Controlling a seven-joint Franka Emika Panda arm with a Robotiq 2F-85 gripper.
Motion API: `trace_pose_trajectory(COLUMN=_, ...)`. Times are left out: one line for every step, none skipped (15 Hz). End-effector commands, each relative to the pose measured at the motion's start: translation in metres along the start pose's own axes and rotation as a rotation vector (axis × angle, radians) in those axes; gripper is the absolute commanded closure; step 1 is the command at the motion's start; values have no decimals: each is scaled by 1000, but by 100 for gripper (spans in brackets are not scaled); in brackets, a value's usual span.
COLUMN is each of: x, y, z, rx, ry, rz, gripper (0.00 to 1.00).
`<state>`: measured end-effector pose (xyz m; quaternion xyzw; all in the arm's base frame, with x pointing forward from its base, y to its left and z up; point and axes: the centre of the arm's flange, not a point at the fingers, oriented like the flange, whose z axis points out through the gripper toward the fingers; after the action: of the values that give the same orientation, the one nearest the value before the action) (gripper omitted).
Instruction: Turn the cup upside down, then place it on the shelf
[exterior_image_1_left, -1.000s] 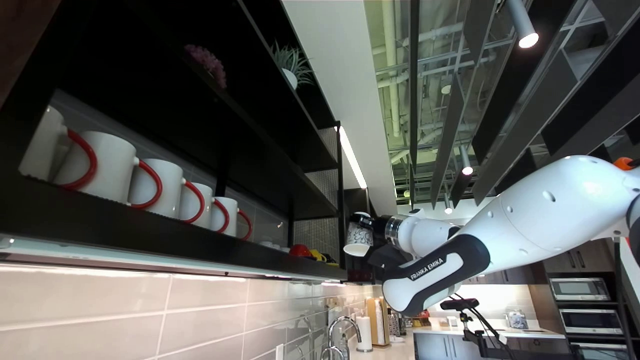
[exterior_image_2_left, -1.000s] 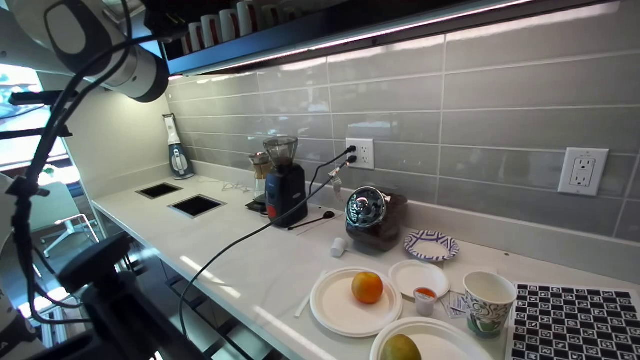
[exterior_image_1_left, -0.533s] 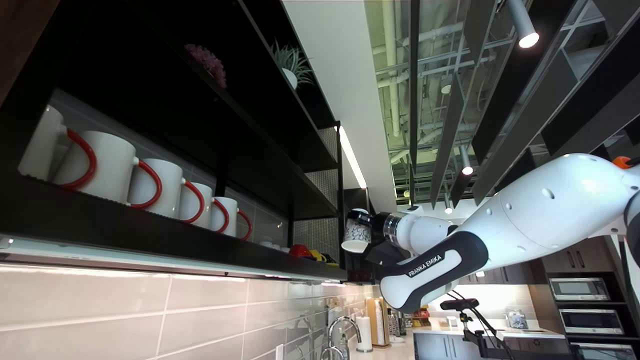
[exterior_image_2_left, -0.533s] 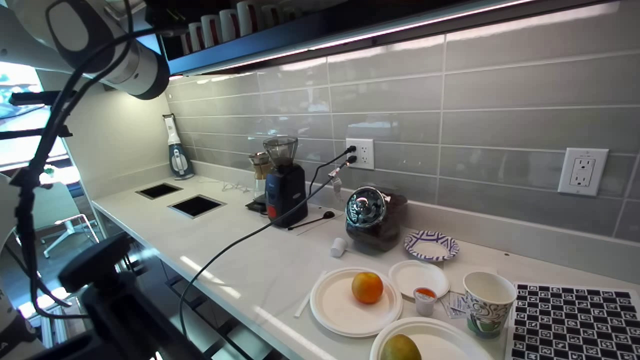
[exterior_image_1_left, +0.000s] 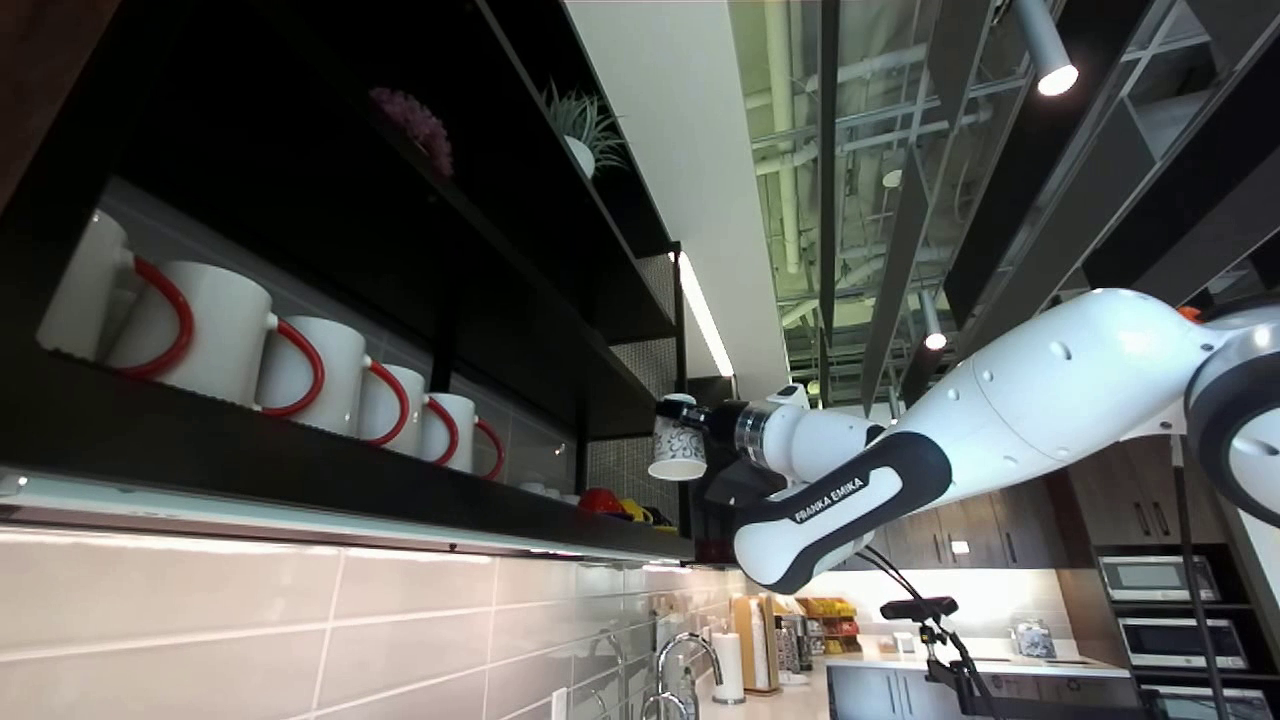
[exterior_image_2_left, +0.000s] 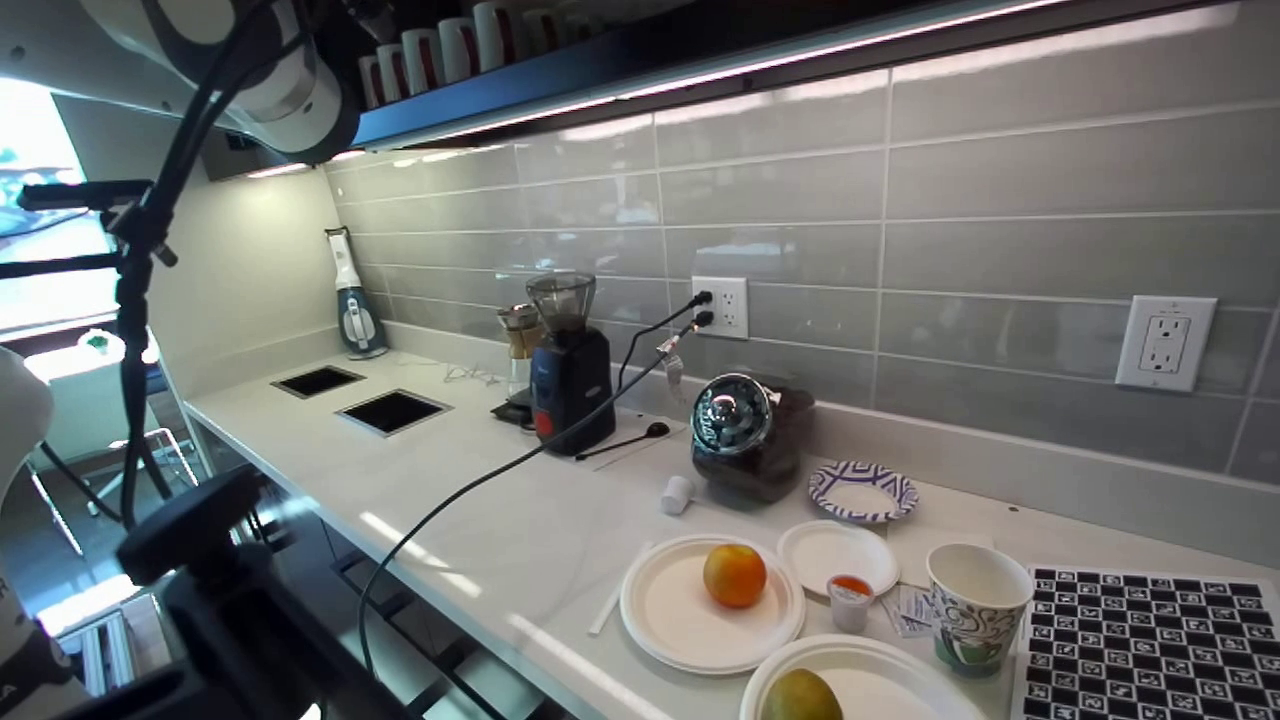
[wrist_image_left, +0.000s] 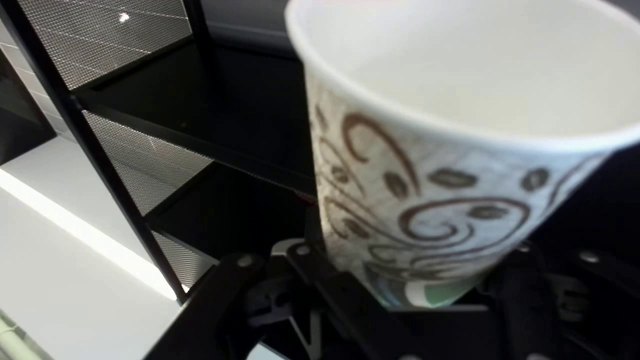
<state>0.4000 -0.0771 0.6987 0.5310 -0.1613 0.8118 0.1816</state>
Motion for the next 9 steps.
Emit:
trace_pose_trajectory(x=3, y=-1, z=32, rx=89, ry=15, rz=-34, gripper=60)
trace_pose_trajectory(x=3, y=-3, z=36, rx=104, ry=15, rz=-35, gripper=60)
trace_pose_trajectory(x=-1, y=-4, z=39, rx=119, ry=21, rz=-40, gripper=60)
trace_pose_trajectory(x=-3, y=-7, z=43, rx=135, ry=22, rz=-44, gripper=60)
trace_pose_trajectory(x=-7, y=-9, z=46, rx=149, ry=26, rz=-48, gripper=60)
trace_pose_trajectory(x=-12, y=-11, z=49, rx=164, ry=29, rz=-50, gripper=60)
trace_pose_trajectory(x=-15, y=-14, z=53, rx=175, ry=30, rz=-57, gripper=60)
trace_pose_trajectory(x=-21, y=-16, z=56, rx=186, ry=32, rz=-57, gripper=60)
trace_pose_trajectory(x=-23, y=-19, z=58, rx=194, ry=28, rz=-57, gripper=60)
